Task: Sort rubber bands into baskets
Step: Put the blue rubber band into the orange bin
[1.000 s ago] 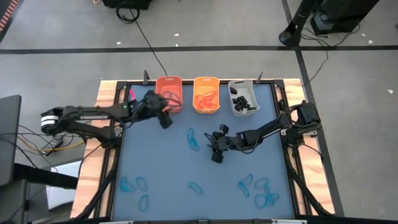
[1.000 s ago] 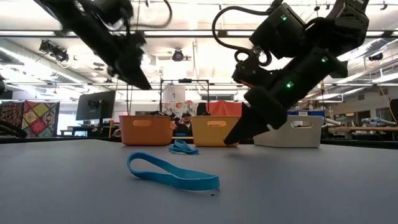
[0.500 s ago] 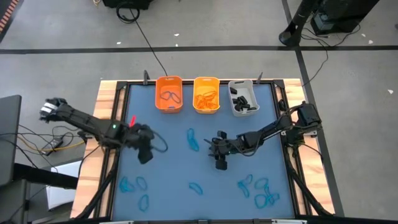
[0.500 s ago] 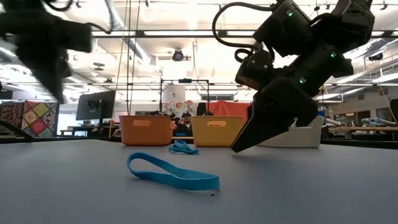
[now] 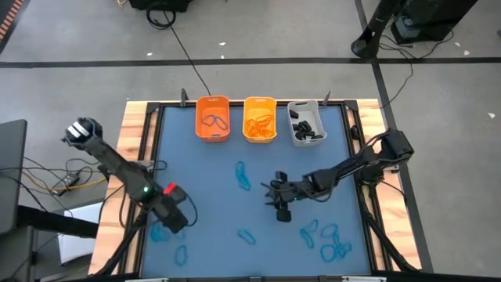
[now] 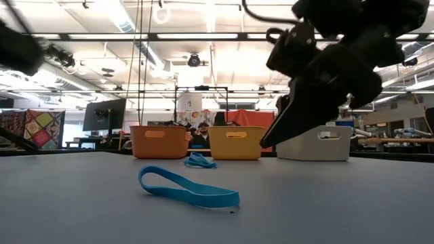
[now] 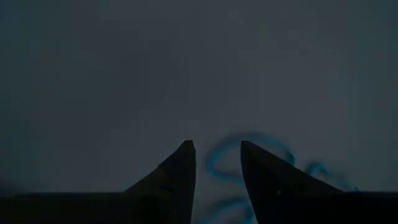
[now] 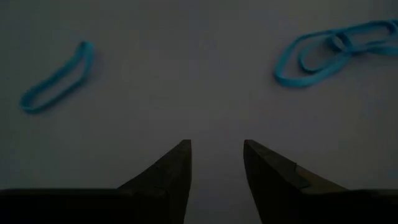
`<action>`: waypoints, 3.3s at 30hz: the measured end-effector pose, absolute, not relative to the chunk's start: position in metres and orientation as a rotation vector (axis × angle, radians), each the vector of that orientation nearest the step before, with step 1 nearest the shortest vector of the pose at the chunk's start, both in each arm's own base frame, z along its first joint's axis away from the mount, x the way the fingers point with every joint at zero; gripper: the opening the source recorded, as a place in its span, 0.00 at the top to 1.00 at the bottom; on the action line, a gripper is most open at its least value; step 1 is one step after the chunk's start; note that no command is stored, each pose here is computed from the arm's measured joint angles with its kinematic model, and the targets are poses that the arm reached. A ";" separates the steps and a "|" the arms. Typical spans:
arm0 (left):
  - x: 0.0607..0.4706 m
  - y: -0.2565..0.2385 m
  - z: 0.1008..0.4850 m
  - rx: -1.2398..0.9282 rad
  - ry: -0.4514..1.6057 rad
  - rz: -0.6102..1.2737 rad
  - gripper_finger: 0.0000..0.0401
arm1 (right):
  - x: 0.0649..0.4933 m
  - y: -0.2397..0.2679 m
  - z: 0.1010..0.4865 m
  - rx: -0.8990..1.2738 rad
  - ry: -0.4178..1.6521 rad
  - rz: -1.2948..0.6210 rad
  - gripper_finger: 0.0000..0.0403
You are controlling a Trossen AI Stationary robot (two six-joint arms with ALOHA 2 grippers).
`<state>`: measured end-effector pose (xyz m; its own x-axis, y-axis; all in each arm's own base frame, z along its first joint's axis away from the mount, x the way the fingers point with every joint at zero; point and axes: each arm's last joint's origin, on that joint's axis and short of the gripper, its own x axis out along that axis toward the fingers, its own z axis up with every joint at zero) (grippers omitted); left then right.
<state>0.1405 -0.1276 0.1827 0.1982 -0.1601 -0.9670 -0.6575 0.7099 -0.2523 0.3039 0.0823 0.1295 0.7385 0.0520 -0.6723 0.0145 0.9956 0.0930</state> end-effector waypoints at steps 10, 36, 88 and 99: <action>0.130 -0.167 0.167 -0.909 1.458 0.413 0.67 | 0.302 0.099 0.138 0.088 0.671 0.068 0.61; 0.113 -0.190 0.137 -0.601 1.618 0.351 0.73 | 0.306 0.100 0.144 0.102 0.606 0.086 0.61; 0.248 -0.016 0.213 0.068 1.160 0.685 0.99 | 0.295 0.115 0.137 0.267 0.688 0.019 0.61; 0.248 0.045 0.210 -0.170 1.301 0.537 0.99 | 0.291 0.123 0.136 0.343 0.668 -0.078 0.61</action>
<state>0.2477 0.0446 0.2098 0.1650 0.2809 -0.9455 -0.4678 0.8662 0.1757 0.2910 0.1228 0.1365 0.7846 0.0388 -0.6187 0.1795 0.9411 0.2866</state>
